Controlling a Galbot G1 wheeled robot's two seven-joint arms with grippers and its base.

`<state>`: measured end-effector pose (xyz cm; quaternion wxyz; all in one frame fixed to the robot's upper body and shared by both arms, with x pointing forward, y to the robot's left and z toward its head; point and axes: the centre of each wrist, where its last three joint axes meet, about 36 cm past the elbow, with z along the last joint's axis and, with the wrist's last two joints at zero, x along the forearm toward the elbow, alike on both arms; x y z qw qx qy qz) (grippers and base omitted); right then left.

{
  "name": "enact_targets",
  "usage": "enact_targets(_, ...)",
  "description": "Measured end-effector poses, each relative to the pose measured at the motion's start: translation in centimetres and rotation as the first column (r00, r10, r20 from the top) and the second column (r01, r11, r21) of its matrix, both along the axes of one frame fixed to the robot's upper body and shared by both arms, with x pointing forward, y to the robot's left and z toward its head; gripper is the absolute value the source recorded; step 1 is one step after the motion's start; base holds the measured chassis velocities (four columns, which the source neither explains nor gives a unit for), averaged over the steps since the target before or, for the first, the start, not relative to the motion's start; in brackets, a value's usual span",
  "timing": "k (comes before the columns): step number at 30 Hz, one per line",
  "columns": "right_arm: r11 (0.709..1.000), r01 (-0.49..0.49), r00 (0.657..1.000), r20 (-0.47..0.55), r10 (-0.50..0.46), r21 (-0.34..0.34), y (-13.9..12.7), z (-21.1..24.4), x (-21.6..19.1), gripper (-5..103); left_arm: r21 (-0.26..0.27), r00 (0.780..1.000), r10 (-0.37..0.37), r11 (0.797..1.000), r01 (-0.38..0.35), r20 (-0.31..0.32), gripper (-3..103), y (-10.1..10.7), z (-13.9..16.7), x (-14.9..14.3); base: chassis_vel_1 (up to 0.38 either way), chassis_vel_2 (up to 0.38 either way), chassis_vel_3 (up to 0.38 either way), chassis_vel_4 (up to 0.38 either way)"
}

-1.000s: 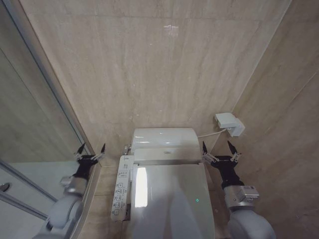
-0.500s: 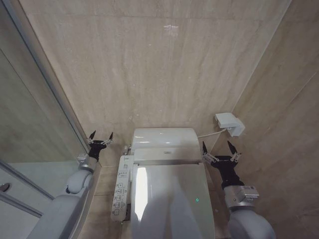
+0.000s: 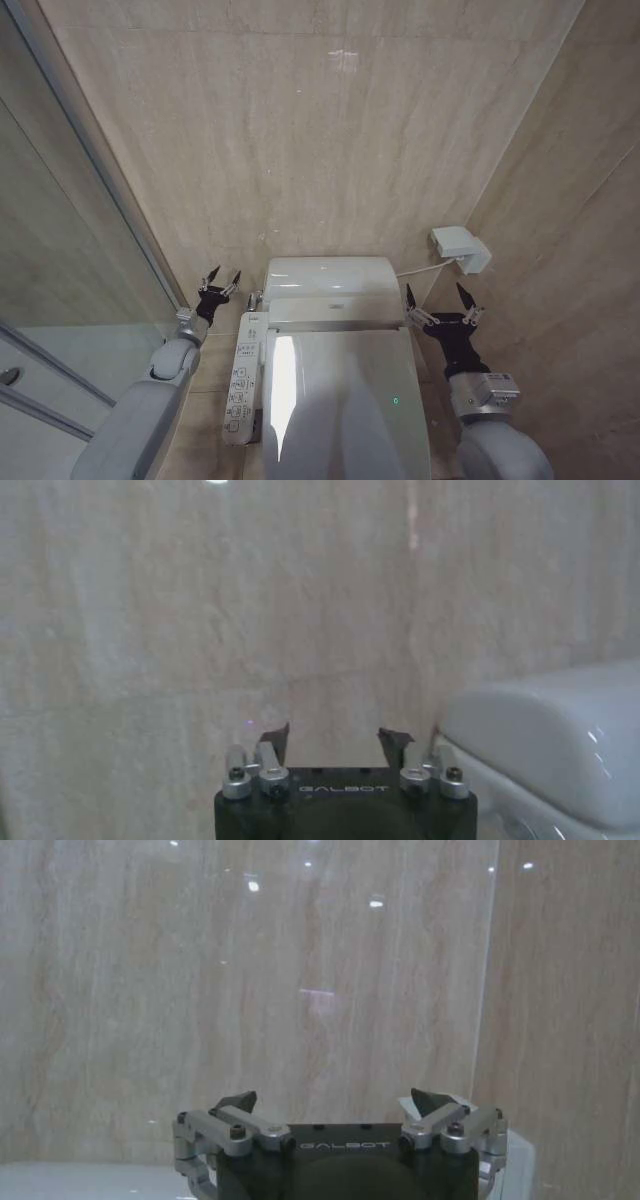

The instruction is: Open the toilet lid, clean the toilet bowl with a toilet brush, close the toilet lid, and flush.

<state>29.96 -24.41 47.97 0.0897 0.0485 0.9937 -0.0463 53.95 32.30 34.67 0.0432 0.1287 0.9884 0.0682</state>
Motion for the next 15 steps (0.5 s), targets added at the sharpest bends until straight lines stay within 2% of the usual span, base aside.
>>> enact_targets(6, 1.0, 0.0, 1.0, 0.0, 0.0, 0.0, 0.0, 0.0, 0.0, 100, 0.049, 0.999, -0.053, 0.997, 0.054, -0.012, 62, -0.1, -1.6, 0.0, 0.0, 0.0, 0.0, 0.0)
enact_targets(7, 1.0, 0.0, 1.0, 0.0, 0.0, 0.0, 0.0, 0.0, 0.0, 100, 0.053, 0.997, -0.073, 0.996, 0.073, -0.012, 35, -0.1, -1.9, -0.1, 0.0, 0.0, 0.0, 0.0)
enact_targets(9, 1.0, 0.0, 1.0, 0.0, 0.0, 0.0, 0.0, 0.0, 0.0, 100, 0.056, 0.995, -0.097, 0.994, 0.098, -0.011, 35, -0.2, -2.1, -0.2, 0.0, 0.0, 0.0, 0.0)
enact_targets(11, 1.0, 0.0, 1.0, 0.0, 0.0, 0.0, 0.0, 0.0, 0.0, 100, 0.077, 0.98, -0.199, 0.977, 0.198, 0.0, 35, 0.0, -2.8, -0.5, 0.0, 0.0, 0.0, 0.0)
enact_targets(12, 1.0, 0.0, 1.0, 0.0, 0.0, 0.0, 0.0, 0.0, 0.0, 100, 0.087, 0.973, -0.232, 0.969, 0.23, 0.007, 35, 0.3, -2.9, -0.5, 0.0, 0.0, 0.0, 0.0)
enact_targets(13, 1.0, 0.0, 1.0, 0.0, 0.0, 0.0, 0.0, 0.0, 0.0, 100, 0.087, 0.973, -0.232, 0.969, 0.23, 0.007, 35, 0.3, -2.9, -0.5, 0.0, 0.0, 0.0, 0.0)
enact_targets(14, 1.0, 0.0, 1.0, 0.0, 0.0, 0.0, 0.0, 0.0, 0.0, 100, 0.108, 0.962, -0.273, 0.957, 0.271, 0.01, 35, 0.7, -3.0, -0.6, 0.0, 0.0, 0.0, 0.0)
enact_targets(15, 1.0, 0.0, 1.0, 0.0, 0.0, 0.0, 0.0, 0.0, 0.0, 100, 0.121, 0.957, -0.291, 0.95, 0.288, 0.006, 8, 1.0, -3.1, -0.7, 0.0, 0.0, 0.0, 0.0)
